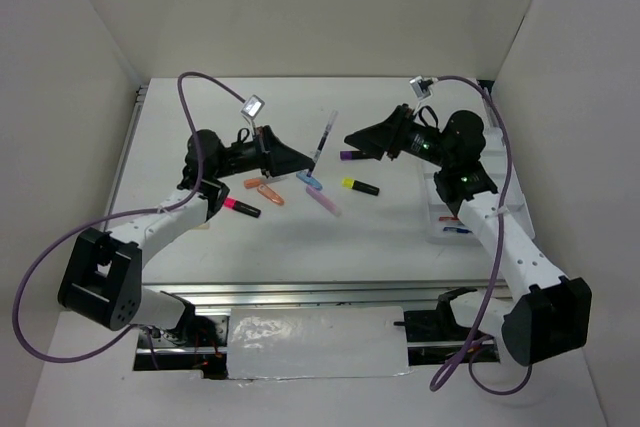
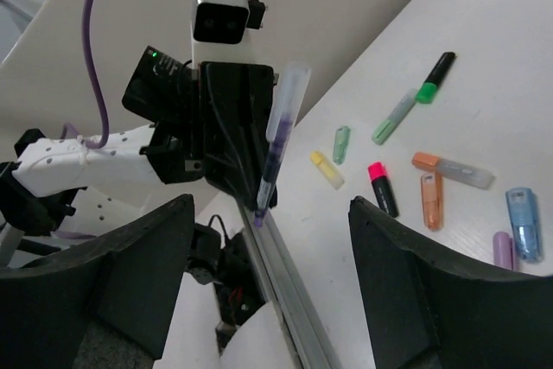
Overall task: Sort the stationery into containers
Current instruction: Pass the stationery from the left arm to the right
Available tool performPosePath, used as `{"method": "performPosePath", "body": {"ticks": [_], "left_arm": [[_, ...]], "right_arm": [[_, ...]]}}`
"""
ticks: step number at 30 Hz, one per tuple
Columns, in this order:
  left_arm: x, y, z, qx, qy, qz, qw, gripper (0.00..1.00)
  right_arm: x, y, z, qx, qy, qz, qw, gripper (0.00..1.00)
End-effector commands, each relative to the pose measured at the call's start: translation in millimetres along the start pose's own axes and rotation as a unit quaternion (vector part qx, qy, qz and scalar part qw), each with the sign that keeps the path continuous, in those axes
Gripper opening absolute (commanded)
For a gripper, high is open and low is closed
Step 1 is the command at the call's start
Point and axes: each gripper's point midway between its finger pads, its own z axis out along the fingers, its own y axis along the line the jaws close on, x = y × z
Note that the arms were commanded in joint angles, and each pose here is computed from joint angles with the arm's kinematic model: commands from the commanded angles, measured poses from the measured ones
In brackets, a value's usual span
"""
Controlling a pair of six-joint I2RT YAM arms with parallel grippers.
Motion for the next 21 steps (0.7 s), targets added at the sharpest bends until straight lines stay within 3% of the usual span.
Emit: {"method": "performPosePath", "body": {"ticks": [1, 7, 9, 17, 21], "left_arm": [[-2.7, -33.3, 6.5, 0.045, -0.007, 0.028, 0.999, 0.00], [4.0, -36.1, 17.1, 0.055, 0.007, 0.011, 0.998, 0.00], [4.5, -35.4, 19.4, 0.055, 0.008, 0.009, 0.998, 0.00], [5.3, -31.0, 26.6, 0.049, 0.019, 0.008, 0.999, 0.00], [7.7, -28.8, 29.5, 0.045, 0.027, 0.008, 0.999, 0.06]], "right_arm": [[-27.3, 24.8, 11.9, -0.027, -0.029, -0.024, 0.999, 0.79], [-17.6, 26.8, 24.8, -0.043, -0.014, -0.012, 0.999, 0.76], [-14.4, 26.9, 28.3, -0.046, -0.008, -0.010, 0.999, 0.72], [-7.8, 23.6, 37.0, -0.048, 0.009, -0.014, 0.999, 0.48], [-7.6, 20.4, 40.0, -0.046, 0.013, -0.022, 0.999, 0.29]]}}
